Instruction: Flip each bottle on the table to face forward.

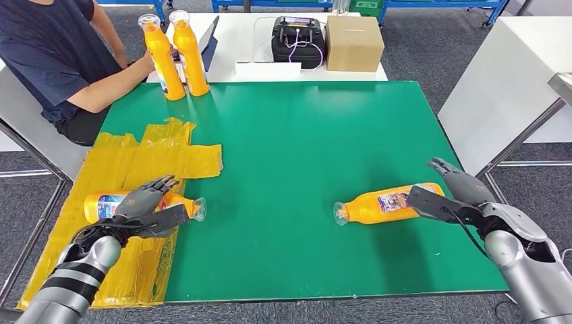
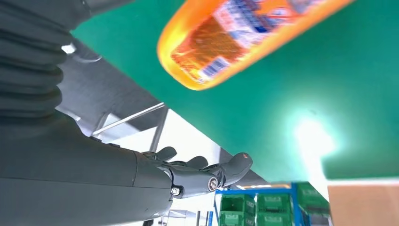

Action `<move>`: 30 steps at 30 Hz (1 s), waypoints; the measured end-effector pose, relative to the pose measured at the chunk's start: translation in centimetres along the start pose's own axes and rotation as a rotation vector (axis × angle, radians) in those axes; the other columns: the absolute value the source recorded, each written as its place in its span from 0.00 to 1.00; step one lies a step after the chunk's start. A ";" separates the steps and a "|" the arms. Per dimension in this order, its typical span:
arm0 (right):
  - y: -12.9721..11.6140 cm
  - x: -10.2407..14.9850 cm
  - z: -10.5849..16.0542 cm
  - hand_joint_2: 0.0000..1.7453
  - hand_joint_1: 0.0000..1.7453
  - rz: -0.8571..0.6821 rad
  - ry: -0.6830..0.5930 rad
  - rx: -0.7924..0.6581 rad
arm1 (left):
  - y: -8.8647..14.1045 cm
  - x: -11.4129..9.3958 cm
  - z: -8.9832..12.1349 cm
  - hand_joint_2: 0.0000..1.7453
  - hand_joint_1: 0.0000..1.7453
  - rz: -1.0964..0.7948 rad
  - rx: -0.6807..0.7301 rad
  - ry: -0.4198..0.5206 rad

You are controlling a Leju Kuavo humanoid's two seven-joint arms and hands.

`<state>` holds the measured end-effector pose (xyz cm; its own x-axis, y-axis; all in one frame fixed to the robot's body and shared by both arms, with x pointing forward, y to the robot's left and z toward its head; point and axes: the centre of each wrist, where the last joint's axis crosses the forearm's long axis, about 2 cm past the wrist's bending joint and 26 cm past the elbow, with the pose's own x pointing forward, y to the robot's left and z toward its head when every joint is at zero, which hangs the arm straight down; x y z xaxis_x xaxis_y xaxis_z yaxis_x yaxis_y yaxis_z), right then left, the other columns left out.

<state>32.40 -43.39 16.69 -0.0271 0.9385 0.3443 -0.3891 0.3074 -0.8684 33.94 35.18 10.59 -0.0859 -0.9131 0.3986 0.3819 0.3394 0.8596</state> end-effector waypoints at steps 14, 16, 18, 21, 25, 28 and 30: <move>2.1 -2.1 -0.9 1.00 0.00 0.133 0.006 0.125 | 0.7 1.5 1.9 0.00 0.00 0.448 0.055 -0.252; 2.8 -1.9 -1.1 1.00 0.00 0.154 0.003 0.139 | 0.8 2.2 2.5 0.50 0.00 0.478 0.082 -0.290; 3.5 -1.6 -1.3 1.00 0.00 0.171 0.000 0.153 | 0.8 3.0 3.0 1.00 0.00 0.490 0.099 -0.323; 4.3 -1.2 -1.8 1.00 0.00 0.194 -0.001 0.173 | 1.0 3.9 3.7 1.00 0.00 0.491 0.117 -0.358; 4.9 -0.5 -2.8 1.00 0.00 0.226 0.000 0.180 | 1.3 4.8 4.0 1.00 0.00 0.494 0.132 -0.394; 5.5 -0.1 -3.6 1.00 0.00 0.255 0.006 0.187 | 1.4 5.3 4.1 1.00 0.00 0.497 0.138 -0.415; 5.8 0.1 -4.1 1.00 0.00 0.283 0.014 0.191 | 1.5 5.5 4.1 1.00 0.00 0.499 0.140 -0.425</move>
<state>33.91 -40.85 10.27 -0.1465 0.9848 0.0933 -0.5334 0.0008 -0.8458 30.25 31.56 15.38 -0.2956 -0.4802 0.8258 0.3491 0.7504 0.5613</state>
